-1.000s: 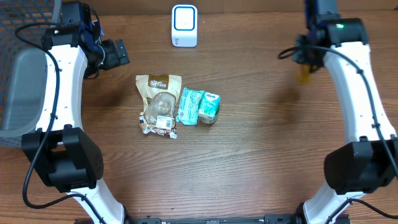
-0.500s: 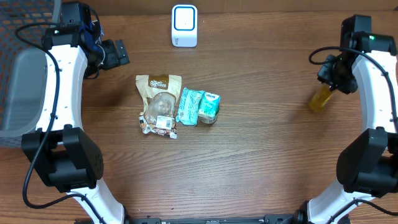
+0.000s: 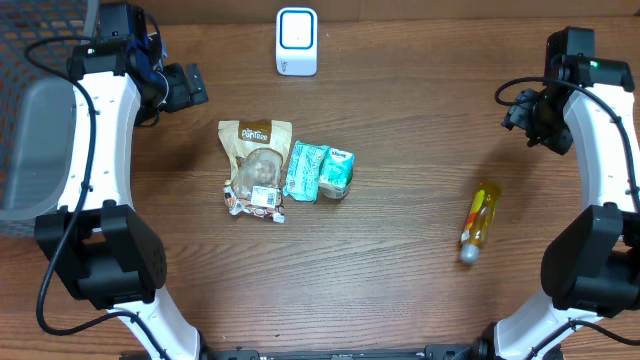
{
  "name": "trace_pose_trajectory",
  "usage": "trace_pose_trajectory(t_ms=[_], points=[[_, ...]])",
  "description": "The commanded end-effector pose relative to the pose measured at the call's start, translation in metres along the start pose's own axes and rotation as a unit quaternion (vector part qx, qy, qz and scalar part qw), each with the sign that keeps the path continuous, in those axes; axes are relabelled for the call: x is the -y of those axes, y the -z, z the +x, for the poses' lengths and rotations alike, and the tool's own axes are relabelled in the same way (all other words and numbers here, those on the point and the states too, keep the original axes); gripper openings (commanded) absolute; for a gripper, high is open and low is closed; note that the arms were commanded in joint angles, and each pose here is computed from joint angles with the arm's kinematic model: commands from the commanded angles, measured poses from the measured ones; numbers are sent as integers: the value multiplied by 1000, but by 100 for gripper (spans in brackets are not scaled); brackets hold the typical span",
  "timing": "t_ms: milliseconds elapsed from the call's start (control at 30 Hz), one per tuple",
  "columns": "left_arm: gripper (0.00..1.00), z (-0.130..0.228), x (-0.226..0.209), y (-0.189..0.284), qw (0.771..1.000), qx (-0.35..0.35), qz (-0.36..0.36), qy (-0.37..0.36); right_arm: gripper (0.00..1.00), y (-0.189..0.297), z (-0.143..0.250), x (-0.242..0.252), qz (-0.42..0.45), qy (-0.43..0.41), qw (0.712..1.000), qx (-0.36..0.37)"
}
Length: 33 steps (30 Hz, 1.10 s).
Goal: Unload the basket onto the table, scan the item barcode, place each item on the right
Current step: 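Carry the bottle right and set it down on the table, then move the right gripper to the white-green jar and grasp it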
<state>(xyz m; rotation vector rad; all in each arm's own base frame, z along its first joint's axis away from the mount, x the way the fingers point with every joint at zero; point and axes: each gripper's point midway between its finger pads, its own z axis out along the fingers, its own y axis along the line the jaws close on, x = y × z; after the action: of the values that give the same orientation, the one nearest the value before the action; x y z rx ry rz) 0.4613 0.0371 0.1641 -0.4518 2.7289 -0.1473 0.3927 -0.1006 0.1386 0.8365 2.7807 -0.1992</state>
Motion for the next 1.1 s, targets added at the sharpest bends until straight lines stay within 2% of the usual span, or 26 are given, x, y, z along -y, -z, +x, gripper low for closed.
trace_pose_trajectory(t_ms=[0, 433, 633, 1000, 1067], points=[[100, -3, 7, 9, 1000, 10, 10, -13, 70, 3, 2, 1, -3, -4, 1000, -1], [100, -3, 7, 9, 1000, 11, 10, -13, 70, 14, 69, -16, -72, 1, 986, -152], [100, -3, 7, 9, 1000, 10, 10, -13, 62, 17, 93, -26, -98, 1, 974, -202], [100, -3, 7, 9, 1000, 11, 10, -13, 62, 9, 143, -100, -142, 116, 961, -209], [100, -3, 7, 9, 1000, 11, 10, -13, 57, 12, 153, -118, -149, 147, 957, -201]])
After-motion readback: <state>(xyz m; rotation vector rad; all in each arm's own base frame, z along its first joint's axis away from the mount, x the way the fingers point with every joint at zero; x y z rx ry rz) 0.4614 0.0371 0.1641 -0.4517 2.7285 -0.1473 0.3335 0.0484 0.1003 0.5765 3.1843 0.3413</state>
